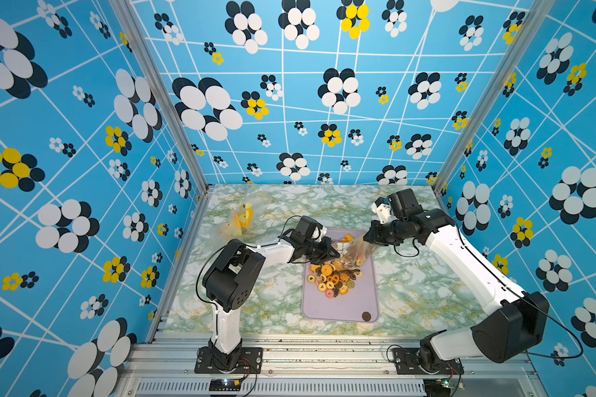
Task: Pour cookies out of the ziploc bag
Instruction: 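Pour the cookies out of the ziploc bag onto the tray.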
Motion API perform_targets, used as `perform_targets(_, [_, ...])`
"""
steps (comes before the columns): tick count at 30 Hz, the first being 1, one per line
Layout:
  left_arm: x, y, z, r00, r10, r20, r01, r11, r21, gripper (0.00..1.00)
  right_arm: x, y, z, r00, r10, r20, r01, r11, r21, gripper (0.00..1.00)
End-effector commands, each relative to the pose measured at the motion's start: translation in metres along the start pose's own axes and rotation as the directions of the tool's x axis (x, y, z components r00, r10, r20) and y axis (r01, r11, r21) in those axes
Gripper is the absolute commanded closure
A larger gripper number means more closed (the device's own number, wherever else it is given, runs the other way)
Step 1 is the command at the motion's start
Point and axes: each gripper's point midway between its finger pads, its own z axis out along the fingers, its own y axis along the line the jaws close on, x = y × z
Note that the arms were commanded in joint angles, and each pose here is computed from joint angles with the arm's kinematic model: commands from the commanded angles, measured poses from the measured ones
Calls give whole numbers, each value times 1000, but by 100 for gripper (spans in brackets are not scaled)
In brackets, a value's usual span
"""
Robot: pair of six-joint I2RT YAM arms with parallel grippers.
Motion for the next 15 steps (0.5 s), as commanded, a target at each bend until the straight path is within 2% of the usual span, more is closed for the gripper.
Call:
perform_targets(1, [-1, 16, -1, 1000, -5, 0, 5, 999, -37, 100, -5, 12, 2, 999, -38, 5, 38, 999, -1, 100])
perform_targets(10, [-3, 21, -1, 1000, -10, 0, 10, 999, -35, 100, -9, 33, 7, 997, -81, -1, 81, 997, -10, 100])
perform_targets(15, [-2, 16, -3, 1000, -2, 2, 2, 1000, -19, 91, -7, 31, 10, 997, -78, -12, 78, 997, -3, 100])
